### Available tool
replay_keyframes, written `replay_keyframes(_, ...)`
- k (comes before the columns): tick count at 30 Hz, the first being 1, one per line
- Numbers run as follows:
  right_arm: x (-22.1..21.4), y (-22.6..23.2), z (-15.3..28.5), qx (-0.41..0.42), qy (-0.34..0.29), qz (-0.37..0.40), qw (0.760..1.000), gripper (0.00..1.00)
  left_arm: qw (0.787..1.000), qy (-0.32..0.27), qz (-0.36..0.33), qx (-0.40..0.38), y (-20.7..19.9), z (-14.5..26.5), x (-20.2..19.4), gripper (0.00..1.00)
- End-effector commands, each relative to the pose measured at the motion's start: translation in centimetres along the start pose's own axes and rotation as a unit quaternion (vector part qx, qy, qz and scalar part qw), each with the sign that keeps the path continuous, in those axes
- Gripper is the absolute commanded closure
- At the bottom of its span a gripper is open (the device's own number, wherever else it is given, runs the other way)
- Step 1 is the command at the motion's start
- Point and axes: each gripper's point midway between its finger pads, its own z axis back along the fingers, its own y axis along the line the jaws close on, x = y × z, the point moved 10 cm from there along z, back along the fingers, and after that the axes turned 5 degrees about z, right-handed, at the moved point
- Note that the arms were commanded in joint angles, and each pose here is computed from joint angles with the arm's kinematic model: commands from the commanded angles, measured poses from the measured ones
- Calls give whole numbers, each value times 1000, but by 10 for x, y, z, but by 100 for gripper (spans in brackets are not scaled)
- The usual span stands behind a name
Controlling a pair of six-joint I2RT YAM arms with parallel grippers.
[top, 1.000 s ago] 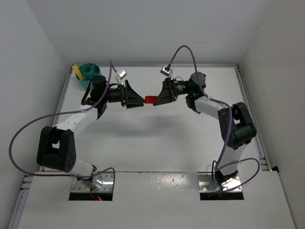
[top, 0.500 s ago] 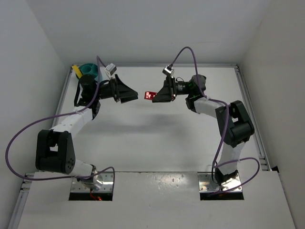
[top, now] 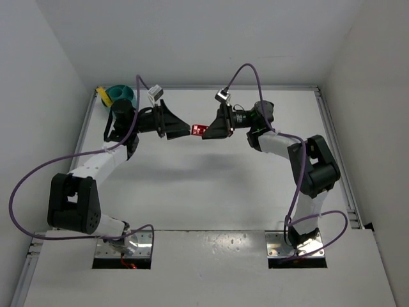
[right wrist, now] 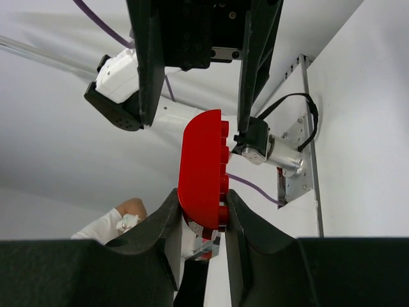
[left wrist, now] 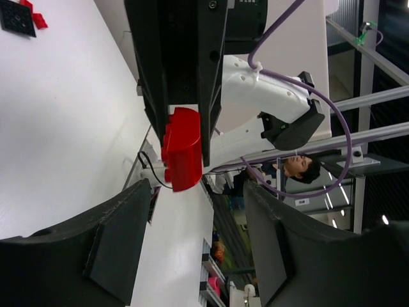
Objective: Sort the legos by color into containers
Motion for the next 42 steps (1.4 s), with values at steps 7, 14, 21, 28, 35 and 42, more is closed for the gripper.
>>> replay_keyframes(7,5,16,-14,29,15,92,995,100,999,33,-37,-12,-11,-22,-6,39)
replay_keyframes(14,3,15,-21,30,27,94,995,100,998,39,-41,-11,-12,-24,-7,53)
replay_keyframes(21,-2,9,-19,15,38,71,997,100,998,24,-58,-7,-14,-21,-6,80)
replay_keyframes(28,4,5,-1,-82,21,118,989,45,990,4,-134,44,-27,-8,8,97)
replay_keyframes(35,23,17,48,-426,-54,211,878,39,949,-75,-229,204,-35,6,25,100)
replay_keyframes(42,13,42,78,-517,-73,270,809,37,845,-183,-260,431,-24,23,85,100)
